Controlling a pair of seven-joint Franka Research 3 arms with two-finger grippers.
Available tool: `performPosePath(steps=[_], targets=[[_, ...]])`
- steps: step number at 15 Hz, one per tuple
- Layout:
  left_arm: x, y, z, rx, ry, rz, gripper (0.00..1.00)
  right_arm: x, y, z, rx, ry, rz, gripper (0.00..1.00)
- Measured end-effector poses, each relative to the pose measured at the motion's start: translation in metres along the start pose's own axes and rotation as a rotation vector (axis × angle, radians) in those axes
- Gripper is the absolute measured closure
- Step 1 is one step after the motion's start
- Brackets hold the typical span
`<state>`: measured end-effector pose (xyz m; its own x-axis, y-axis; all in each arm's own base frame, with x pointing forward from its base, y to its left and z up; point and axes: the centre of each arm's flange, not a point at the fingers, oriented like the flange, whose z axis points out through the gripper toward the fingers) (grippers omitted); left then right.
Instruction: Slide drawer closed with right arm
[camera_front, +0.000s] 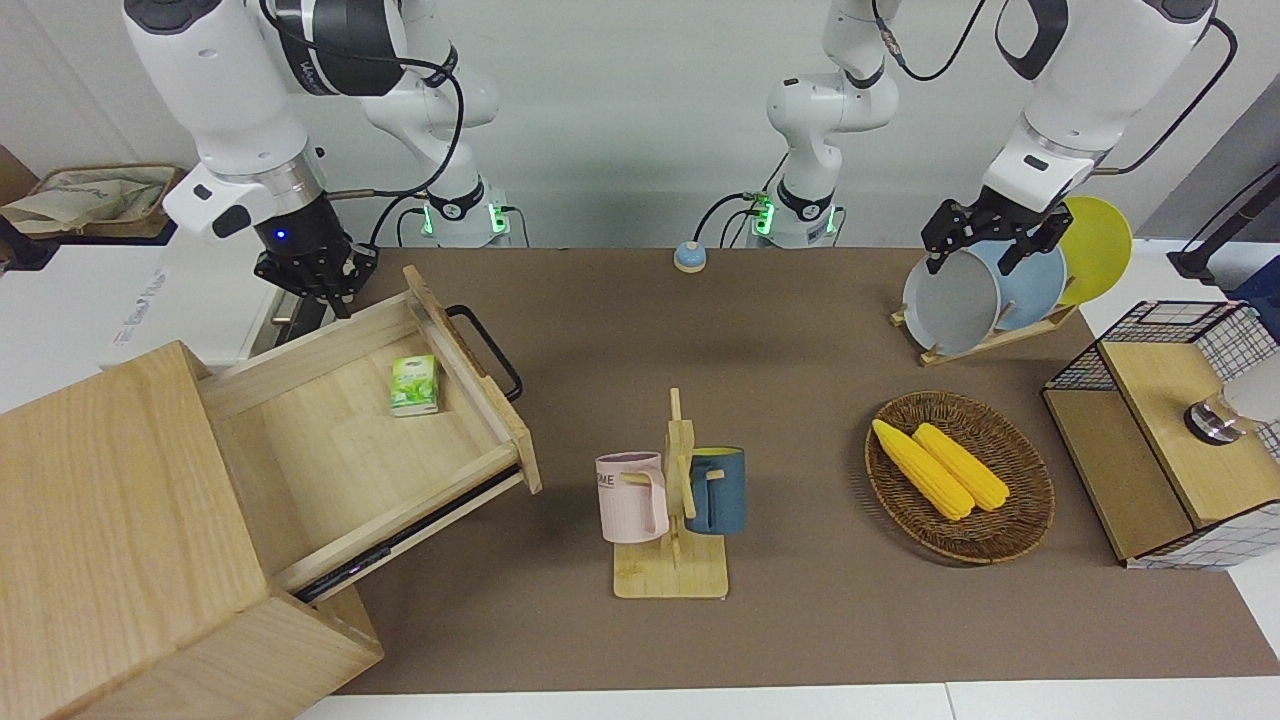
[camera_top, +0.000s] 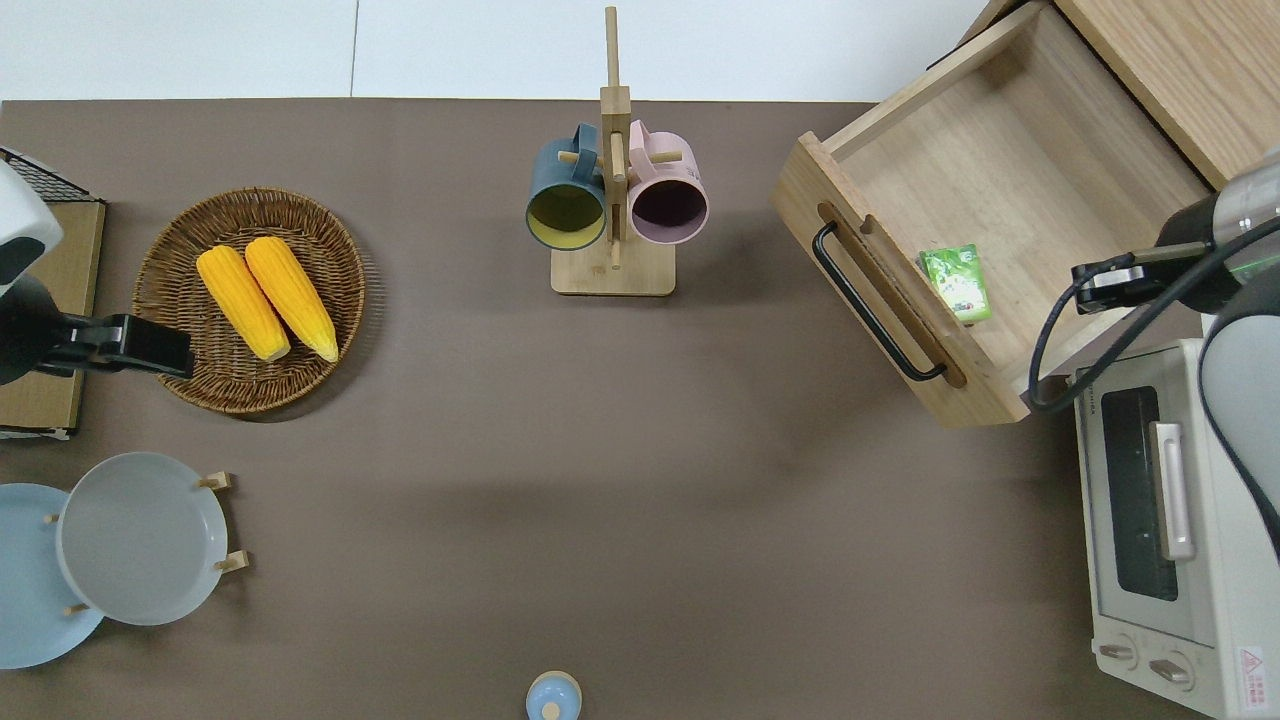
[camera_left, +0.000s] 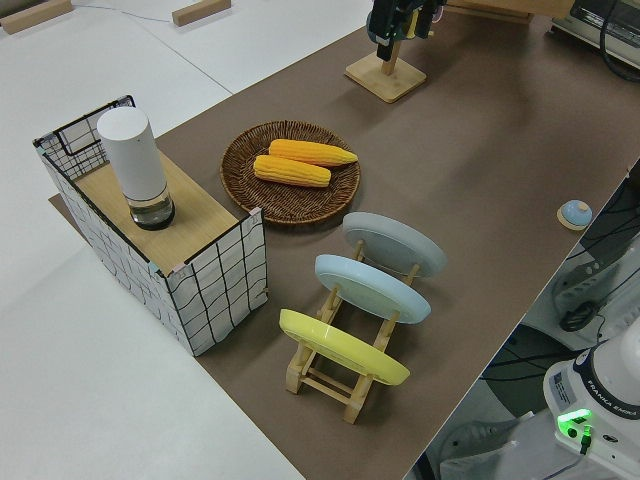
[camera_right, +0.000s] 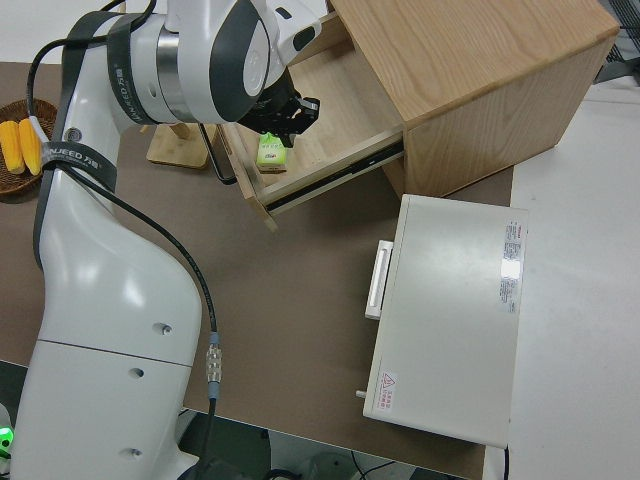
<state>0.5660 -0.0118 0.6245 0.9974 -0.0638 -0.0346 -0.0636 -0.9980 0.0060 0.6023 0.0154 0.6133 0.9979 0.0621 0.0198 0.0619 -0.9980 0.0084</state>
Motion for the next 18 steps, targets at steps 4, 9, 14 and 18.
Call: performPosePath(steps=[4,9,14,18], targets=[[0.0,0.0,0.0,0.0,0.0,0.0,0.0,-0.003,-0.051,-0.025,0.009,0.03,0.125,0.99],[0.0,0.0,0.0,0.0,0.0,0.0,0.0,-0.018,-0.159,-0.037,0.028,0.043,0.31,0.99],[0.0,0.0,0.0,0.0,0.0,0.0,0.0,-0.03,-0.214,-0.03,0.033,0.026,0.492,0.99],[0.0,0.0,0.0,0.0,0.0,0.0,0.0,-0.029,-0.246,-0.004,0.008,-0.011,0.628,0.99]])
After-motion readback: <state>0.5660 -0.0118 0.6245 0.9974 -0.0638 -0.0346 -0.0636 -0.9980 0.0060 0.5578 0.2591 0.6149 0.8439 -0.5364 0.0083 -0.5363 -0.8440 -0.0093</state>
